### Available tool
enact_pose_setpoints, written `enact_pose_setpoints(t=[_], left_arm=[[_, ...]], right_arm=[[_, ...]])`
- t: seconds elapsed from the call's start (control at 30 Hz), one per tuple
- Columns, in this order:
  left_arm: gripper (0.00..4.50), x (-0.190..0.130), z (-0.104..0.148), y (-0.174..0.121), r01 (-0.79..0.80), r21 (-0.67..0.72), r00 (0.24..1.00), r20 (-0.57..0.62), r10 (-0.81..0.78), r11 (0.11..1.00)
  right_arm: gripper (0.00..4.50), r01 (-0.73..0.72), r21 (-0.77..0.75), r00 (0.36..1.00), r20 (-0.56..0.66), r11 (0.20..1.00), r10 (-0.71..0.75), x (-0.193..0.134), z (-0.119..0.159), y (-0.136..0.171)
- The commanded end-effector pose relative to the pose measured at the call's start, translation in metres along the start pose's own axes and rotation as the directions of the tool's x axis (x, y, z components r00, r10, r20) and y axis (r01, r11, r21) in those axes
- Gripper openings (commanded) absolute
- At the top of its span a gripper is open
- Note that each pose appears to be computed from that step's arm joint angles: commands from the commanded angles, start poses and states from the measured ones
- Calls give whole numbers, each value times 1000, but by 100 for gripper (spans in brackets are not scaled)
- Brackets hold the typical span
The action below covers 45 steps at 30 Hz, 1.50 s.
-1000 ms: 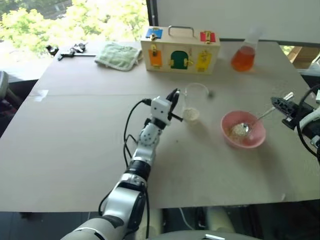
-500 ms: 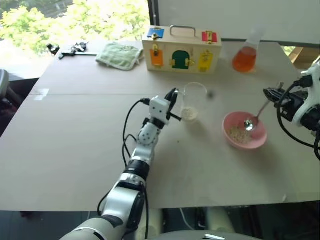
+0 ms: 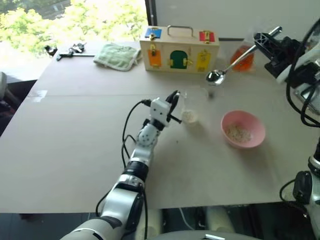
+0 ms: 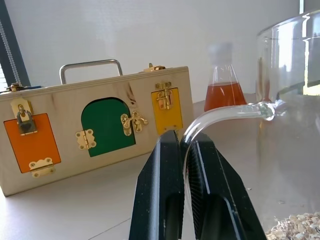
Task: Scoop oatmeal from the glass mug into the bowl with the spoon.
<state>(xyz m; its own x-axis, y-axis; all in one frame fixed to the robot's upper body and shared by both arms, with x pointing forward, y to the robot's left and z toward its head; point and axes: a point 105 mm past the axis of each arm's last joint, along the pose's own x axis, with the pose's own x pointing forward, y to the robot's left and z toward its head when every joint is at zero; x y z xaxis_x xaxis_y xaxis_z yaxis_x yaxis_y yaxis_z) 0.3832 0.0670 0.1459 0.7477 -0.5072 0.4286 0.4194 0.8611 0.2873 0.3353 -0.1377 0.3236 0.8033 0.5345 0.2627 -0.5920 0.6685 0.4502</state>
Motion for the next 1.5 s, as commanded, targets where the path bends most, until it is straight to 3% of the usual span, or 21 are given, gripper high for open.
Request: enact_pose_setpoints(t=[0.03, 0.23, 0.37, 0.4, 0.47, 0.6, 0.93, 1.27, 1.5], left_arm=[[5, 3, 17, 1, -7, 19, 998, 69, 5, 1000], [5, -1, 17, 5, -29, 19, 997, 69, 28, 999], [5, -6, 19, 7, -34, 25, 997, 72, 32, 999], [0, -8, 21, 8, -35, 28, 997, 74, 32, 999], [0, -13, 24, 13, -38, 37, 996, 77, 35, 999], [0, -24, 26, 17, -43, 43, 997, 61, 40, 998], [0, -44, 8, 21, -90, -35, 996, 7, 91, 995], [0, -13, 0, 11, -89, -103, 995, 26, 93, 991], [0, -21, -19, -1, -54, -144, 998, -31, 50, 988]], right_arm=[[0, -20, -86, 997, -79, 996, 13, 9, -20, 4], [0, -23, -217, 982, -188, 976, -19, 11, -51, -6], [0, -94, -227, 976, -212, 969, 45, 14, -59, 7], [75, -118, -229, 973, -220, 966, 67, 15, -62, 12], [138, -145, -230, 971, -219, 962, 94, 15, -62, 19], [328, -181, -204, 970, -196, 962, 141, 11, -53, 27], [328, -283, -35, 955, -102, 959, 278, -26, -29, 39], [328, -223, -32, 969, -117, 974, 218, -33, -32, 30], [328, -202, -35, 973, -122, 979, 196, -36, -33, 27]])
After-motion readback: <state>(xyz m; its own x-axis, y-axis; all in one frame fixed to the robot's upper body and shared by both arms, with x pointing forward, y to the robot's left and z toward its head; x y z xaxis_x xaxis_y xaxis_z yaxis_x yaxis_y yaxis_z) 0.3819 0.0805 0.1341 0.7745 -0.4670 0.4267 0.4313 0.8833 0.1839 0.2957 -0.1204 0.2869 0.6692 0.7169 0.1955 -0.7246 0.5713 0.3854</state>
